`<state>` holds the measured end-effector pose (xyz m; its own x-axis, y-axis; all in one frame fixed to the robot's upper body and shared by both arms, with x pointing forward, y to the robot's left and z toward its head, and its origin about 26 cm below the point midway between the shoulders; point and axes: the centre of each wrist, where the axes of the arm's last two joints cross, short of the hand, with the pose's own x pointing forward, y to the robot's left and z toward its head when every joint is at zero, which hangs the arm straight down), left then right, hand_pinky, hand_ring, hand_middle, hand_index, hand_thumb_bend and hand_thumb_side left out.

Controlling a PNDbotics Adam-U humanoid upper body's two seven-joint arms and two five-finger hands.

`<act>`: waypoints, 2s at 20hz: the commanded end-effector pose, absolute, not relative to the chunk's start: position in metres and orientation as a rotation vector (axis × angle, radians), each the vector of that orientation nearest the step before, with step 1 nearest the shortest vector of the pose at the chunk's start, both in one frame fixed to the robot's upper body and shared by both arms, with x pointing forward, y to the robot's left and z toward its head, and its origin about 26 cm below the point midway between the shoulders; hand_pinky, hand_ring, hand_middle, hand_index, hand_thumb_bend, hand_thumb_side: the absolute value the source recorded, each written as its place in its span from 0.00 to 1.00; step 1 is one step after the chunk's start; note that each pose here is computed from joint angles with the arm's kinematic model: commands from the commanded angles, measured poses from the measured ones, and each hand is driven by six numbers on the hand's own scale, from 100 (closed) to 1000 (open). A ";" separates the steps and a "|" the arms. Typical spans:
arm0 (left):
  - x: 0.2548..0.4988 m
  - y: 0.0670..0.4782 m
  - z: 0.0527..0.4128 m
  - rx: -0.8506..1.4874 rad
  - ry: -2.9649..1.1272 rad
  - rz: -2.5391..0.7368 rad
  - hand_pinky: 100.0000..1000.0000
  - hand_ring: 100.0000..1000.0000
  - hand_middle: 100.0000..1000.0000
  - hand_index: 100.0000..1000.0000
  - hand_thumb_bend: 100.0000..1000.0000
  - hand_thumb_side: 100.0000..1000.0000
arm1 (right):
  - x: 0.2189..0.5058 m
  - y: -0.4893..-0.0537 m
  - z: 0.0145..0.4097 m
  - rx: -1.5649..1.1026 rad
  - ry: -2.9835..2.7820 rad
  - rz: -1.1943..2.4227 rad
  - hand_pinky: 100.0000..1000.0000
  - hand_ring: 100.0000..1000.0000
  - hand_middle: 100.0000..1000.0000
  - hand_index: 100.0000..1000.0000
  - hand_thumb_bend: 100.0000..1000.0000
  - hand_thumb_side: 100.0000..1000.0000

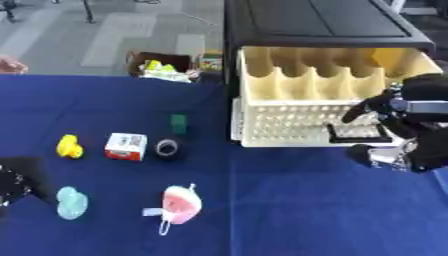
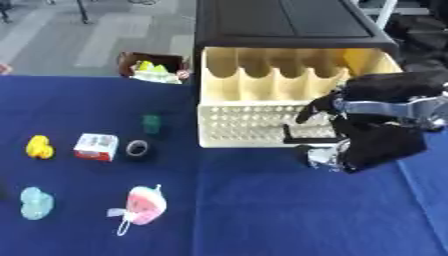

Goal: Pick up objects from table and place into drawer.

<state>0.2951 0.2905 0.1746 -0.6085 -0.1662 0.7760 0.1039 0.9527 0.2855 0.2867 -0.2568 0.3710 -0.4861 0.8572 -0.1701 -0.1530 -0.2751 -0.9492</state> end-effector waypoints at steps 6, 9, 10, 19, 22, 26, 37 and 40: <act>0.293 0.291 0.183 0.065 -2.221 -0.389 0.42 0.44 0.44 0.66 0.00 1.00 | 0.274 -0.270 0.392 -1.041 -1.350 1.781 0.18 0.13 0.18 0.89 0.17 0.95; 0.293 0.292 0.183 0.068 -2.220 -0.385 0.42 0.44 0.44 0.66 0.00 1.00 | 0.273 -0.273 0.395 -1.049 -1.386 1.763 0.18 0.13 0.18 0.89 0.17 0.95; 0.293 0.292 0.183 0.069 -2.220 -0.385 0.42 0.44 0.44 0.66 0.00 1.00 | 0.272 -0.274 0.396 -1.052 -1.398 1.757 0.19 0.13 0.18 0.89 0.16 0.95; 0.292 0.293 0.183 0.076 -2.227 -0.378 0.42 0.44 0.44 0.66 0.00 1.00 | 0.263 -0.279 0.417 -1.083 -1.636 1.612 0.21 0.12 0.15 0.85 0.07 0.97; 0.293 0.294 0.185 0.082 -2.240 -0.378 0.42 0.44 0.45 0.66 0.00 1.00 | 0.259 -0.280 0.427 -1.108 -1.776 1.483 0.21 0.11 0.13 0.84 0.00 1.00; 0.295 0.297 0.194 0.095 -2.281 -0.399 0.42 0.44 0.45 0.66 0.00 1.00 | 0.258 -0.280 0.430 -1.119 -1.946 1.275 0.23 0.11 0.11 0.84 0.00 1.00; 0.302 0.303 0.259 0.256 -2.568 -0.603 0.43 0.46 0.51 0.73 0.00 0.74 | 0.270 -0.269 0.418 -0.936 -2.397 0.654 0.32 0.20 0.18 0.83 0.00 1.00; 0.307 0.301 0.275 0.318 -2.612 -0.705 0.43 0.48 0.53 0.75 0.00 0.72 | 0.275 -0.266 0.410 -0.891 -2.441 0.569 0.34 0.22 0.20 0.83 0.00 1.00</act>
